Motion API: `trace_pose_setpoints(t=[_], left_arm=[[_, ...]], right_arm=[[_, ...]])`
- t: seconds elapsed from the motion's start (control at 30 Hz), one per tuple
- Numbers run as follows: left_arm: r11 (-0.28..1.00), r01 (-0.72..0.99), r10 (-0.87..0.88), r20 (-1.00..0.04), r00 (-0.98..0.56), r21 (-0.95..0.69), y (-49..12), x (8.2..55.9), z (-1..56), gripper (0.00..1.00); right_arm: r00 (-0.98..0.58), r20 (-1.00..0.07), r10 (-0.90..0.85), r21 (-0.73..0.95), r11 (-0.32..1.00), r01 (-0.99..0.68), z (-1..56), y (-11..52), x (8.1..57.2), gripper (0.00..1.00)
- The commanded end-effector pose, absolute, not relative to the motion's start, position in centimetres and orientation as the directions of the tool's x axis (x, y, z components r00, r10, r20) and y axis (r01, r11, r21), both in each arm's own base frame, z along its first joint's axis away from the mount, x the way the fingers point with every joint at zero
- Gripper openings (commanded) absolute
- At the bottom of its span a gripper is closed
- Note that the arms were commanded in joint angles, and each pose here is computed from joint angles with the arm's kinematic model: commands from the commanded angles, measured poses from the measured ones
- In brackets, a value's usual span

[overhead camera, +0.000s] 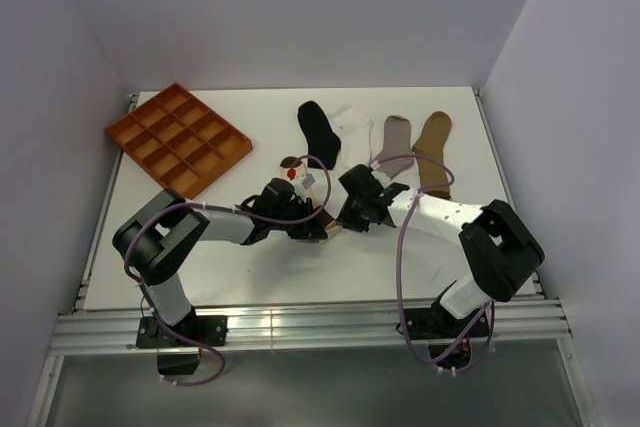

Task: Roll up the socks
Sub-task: Roll the sock at the center of the board.

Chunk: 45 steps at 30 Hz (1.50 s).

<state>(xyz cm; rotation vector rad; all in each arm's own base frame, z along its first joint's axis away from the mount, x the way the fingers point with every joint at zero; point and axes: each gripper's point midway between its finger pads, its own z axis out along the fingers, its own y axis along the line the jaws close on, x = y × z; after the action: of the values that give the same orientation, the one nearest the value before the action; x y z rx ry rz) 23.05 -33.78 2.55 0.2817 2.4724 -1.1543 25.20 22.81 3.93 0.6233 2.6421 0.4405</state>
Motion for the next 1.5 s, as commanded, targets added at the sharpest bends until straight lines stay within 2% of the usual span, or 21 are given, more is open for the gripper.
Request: trace_pose_setpoints(t=[0.0, 0.23, 0.43, 0.5, 0.8, 1.07, 1.17, 1.3, 1.47], left_arm=[[0.669, 0.301, 0.026, -0.383, -0.923, -0.679, -32.8, 22.0, 1.2, 0.0], [0.669, 0.297, 0.026, -0.378, -0.926, -0.681, -32.8, 21.9, 1.1, 0.0], [0.669, 0.294, 0.023, -0.377, -0.926, -0.682, -32.8, 21.9, 1.2, 0.0], [0.671, 0.293, 0.024, -0.375, -0.927, -0.681, -32.7, 21.9, 1.1, 0.0], [0.668, 0.291, 0.021, -0.373, -0.927, -0.685, -32.6, 21.6, 1.0, 0.0], [0.678, 0.266, 0.007, -0.356, -0.935, -0.685, -32.3, 21.4, 0.3, 0.02], [0.688, 0.26, -0.004, -0.361, -0.932, -0.678, -32.0, 21.5, 0.3, 0.04], [0.692, 0.254, -0.011, -0.362, -0.932, -0.676, -31.9, 21.4, 0.3, 0.02], [0.684, 0.265, -0.009, -0.372, -0.928, -0.679, -32.0, 21.6, 0.5, 0.0]], right_arm=[[-0.802, -0.308, 0.512, 0.461, 0.817, 0.345, 4.9, 23.9, 25.9, 0.31], [-0.816, -0.296, 0.497, 0.445, 0.827, 0.343, 4.5, 24.1, 25.9, 0.32], [-0.833, -0.286, 0.475, 0.34, 0.862, 0.375, 3.8, 22.9, 25.3, 0.04], [-0.843, -0.281, 0.459, 0.31, 0.875, 0.373, 3.7, 23.1, 25.6, 0.0], [-0.898, -0.249, 0.362, 0.121, 0.932, 0.342, 3.0, 22.9, 26.5, 0.0], [-0.932, -0.204, 0.298, 0.033, 0.954, 0.298, 2.1, 23.7, 27.5, 0.0], [-0.942, -0.177, 0.285, 0.017, 0.958, 0.287, 1.2, 23.9, 27.4, 0.0], [-0.95, -0.153, 0.272, 0.023, 0.962, 0.272, 0.6, 24.3, 27.2, 0.0], [-0.943, -0.206, 0.263, 0.048, 0.965, 0.258, 2.2, 23.8, 27.5, 0.0]])
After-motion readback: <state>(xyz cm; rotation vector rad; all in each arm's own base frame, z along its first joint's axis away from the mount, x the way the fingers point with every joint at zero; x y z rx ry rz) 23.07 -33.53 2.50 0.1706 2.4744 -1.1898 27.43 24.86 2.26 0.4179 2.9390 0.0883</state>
